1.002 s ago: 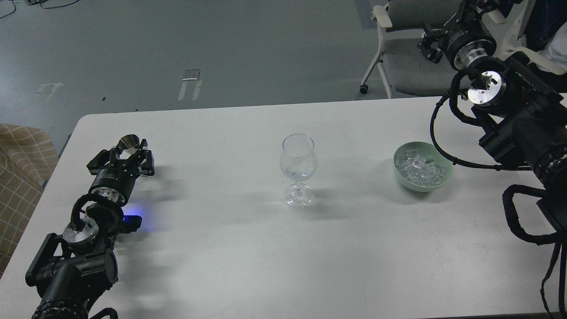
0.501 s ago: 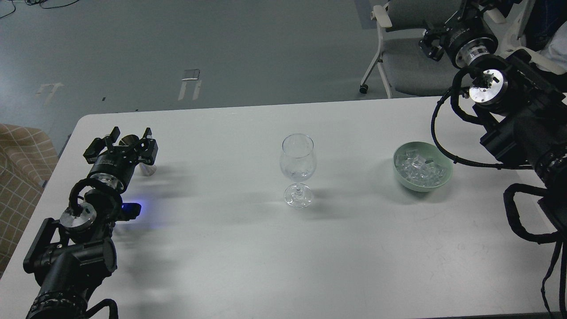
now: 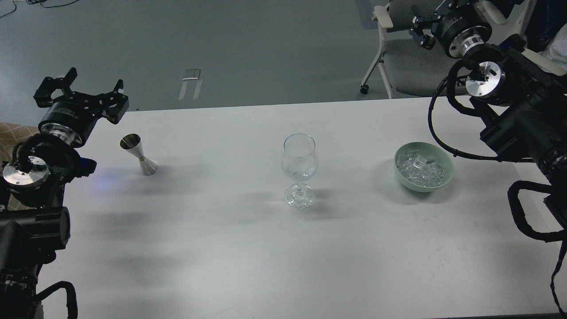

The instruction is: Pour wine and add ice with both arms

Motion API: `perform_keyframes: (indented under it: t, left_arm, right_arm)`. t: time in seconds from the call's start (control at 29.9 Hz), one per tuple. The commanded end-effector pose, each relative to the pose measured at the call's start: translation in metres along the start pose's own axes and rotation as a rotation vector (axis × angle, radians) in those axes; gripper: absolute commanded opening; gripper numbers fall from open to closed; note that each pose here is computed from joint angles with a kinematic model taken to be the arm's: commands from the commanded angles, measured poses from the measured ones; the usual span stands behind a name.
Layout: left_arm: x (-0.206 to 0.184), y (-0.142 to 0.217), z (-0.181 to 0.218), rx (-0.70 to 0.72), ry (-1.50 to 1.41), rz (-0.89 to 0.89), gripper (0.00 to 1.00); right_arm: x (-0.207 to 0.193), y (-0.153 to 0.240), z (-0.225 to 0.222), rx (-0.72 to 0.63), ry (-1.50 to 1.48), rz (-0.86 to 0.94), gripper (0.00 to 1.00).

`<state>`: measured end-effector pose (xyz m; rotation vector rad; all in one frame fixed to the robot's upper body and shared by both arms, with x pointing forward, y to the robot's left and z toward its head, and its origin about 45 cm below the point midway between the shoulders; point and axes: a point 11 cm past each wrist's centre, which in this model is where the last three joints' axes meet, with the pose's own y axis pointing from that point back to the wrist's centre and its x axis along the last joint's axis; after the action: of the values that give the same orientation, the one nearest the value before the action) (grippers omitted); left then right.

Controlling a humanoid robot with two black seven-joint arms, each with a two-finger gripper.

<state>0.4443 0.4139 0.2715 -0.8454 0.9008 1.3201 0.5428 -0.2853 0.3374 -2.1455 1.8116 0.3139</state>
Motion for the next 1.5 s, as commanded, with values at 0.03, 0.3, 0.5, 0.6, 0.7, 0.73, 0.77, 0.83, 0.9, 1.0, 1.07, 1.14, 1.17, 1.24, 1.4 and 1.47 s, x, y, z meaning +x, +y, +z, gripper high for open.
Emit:
perform_keyframes:
  t: [0.03,0.3,0.5,0.6,0.7,0.73,0.77,0.83,0.9,1.0,1.07,1.14,1.17,1.24,1.4,1.47]
  left_arm:
    - [-0.028,-0.022,-0.015,0.072,-0.069,-0.015,0.96]
    - [-0.041,-0.031,-0.021,0.048,-0.064,-0.035,0.96]
    - [-0.034,-0.029,-0.017,-0.033,-0.187,-0.015,0.97]
    - [-0.025,-0.027,-0.027,0.000,-0.233,0.005,0.97]
    - [-0.024,-0.028,-0.032,0.025,-0.263,0.010,0.97]
    - [-0.024,-0.028,-0.036,0.036,-0.273,0.010,0.97]
    - [-0.024,-0.029,-0.040,0.047,-0.281,0.009,0.97]
    - [-0.024,-0.029,-0.043,0.060,-0.305,0.007,0.97]
    - [-0.030,-0.030,-0.051,0.088,-0.370,-0.039,0.98]
    - [-0.038,-0.031,-0.055,0.112,-0.454,-0.108,0.97]
    - [-0.038,-0.030,-0.055,0.114,-0.454,-0.119,0.97]
    - [-0.042,-0.032,-0.055,0.106,-0.438,-0.129,0.97]
    - [-0.042,-0.032,-0.055,0.106,-0.438,-0.131,0.97]
    - [-0.046,-0.034,-0.055,0.104,-0.438,-0.141,0.97]
    - [-0.044,-0.033,-0.056,0.103,-0.430,-0.132,0.97]
    - [-0.042,-0.035,-0.062,0.109,-0.409,-0.121,0.97]
  right_arm:
    - [-0.018,-0.005,-0.010,-0.022,0.184,-0.084,1.00]
    - [-0.042,-0.005,-0.003,-0.175,0.843,-0.293,1.00]
    - [-0.044,-0.004,-0.012,-0.214,1.143,-0.367,1.00]
    - [-0.038,-0.003,-0.019,-0.249,1.349,-0.397,1.00]
    - [-0.035,-0.002,-0.016,-0.293,1.529,-0.441,1.00]
    - [-0.034,-0.001,-0.014,-0.310,1.606,-0.468,1.00]
    - [-0.031,0.001,-0.012,-0.327,1.673,-0.498,1.00]
    - [-0.026,0.004,-0.010,-0.346,1.729,-0.530,1.00]
    - [-0.018,0.010,-0.009,-0.365,1.790,-0.586,1.00]
    - [-0.006,0.020,-0.009,-0.393,1.861,-0.689,1.00]
    - [0.000,0.024,-0.009,-0.412,1.874,-0.714,1.00]
    - [0.018,0.034,-0.012,-0.496,1.860,-0.742,1.00]
    - [0.023,0.036,-0.012,-0.527,1.851,-0.746,1.00]
    - [0.033,0.045,-0.005,-0.621,1.831,-0.777,1.00]
    - [0.049,0.062,0.009,-0.713,1.828,-0.829,1.00]
    - [0.056,0.076,0.015,-0.745,1.803,-0.864,1.00]
